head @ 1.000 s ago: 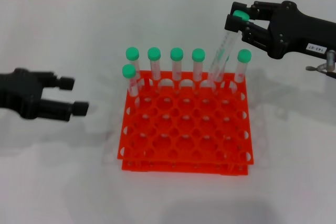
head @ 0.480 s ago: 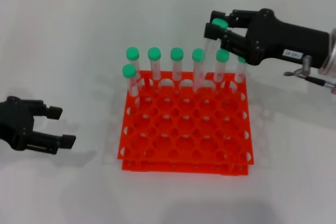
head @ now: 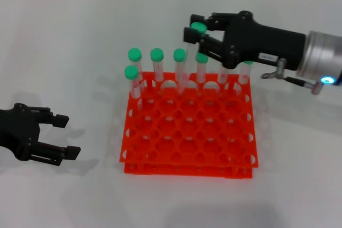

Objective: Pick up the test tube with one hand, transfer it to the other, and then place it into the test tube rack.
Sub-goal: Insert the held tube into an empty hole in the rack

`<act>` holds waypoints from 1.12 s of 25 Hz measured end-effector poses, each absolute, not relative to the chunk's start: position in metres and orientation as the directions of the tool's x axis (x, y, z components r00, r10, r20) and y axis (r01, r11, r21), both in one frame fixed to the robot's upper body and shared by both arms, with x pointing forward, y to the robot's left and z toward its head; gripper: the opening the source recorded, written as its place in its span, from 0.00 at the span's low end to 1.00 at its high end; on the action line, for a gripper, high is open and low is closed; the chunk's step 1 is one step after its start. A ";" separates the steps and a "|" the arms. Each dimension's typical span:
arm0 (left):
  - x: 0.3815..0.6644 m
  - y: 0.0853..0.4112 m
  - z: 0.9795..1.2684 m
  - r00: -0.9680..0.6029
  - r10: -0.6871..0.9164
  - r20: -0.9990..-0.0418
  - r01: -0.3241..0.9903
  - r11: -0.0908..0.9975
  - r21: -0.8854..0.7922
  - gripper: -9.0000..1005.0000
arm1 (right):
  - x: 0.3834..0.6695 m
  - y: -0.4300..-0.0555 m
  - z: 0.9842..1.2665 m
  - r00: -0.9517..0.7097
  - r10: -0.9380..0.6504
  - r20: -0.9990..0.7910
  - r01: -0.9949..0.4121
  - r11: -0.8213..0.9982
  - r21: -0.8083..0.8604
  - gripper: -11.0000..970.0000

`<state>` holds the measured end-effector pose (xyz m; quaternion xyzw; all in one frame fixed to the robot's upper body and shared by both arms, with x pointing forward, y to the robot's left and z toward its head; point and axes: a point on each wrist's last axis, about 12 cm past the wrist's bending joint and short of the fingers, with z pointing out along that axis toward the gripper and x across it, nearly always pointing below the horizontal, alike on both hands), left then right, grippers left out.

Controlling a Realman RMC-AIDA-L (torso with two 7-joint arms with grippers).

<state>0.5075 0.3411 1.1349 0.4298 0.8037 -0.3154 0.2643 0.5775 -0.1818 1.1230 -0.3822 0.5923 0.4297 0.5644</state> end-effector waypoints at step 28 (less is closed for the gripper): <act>0.511 0.337 1.130 -0.459 0.548 -0.700 0.880 0.391 -0.271 0.88 | 0.579 -0.141 1.118 0.002 -0.002 -1.000 -0.935 0.355 -0.003 0.29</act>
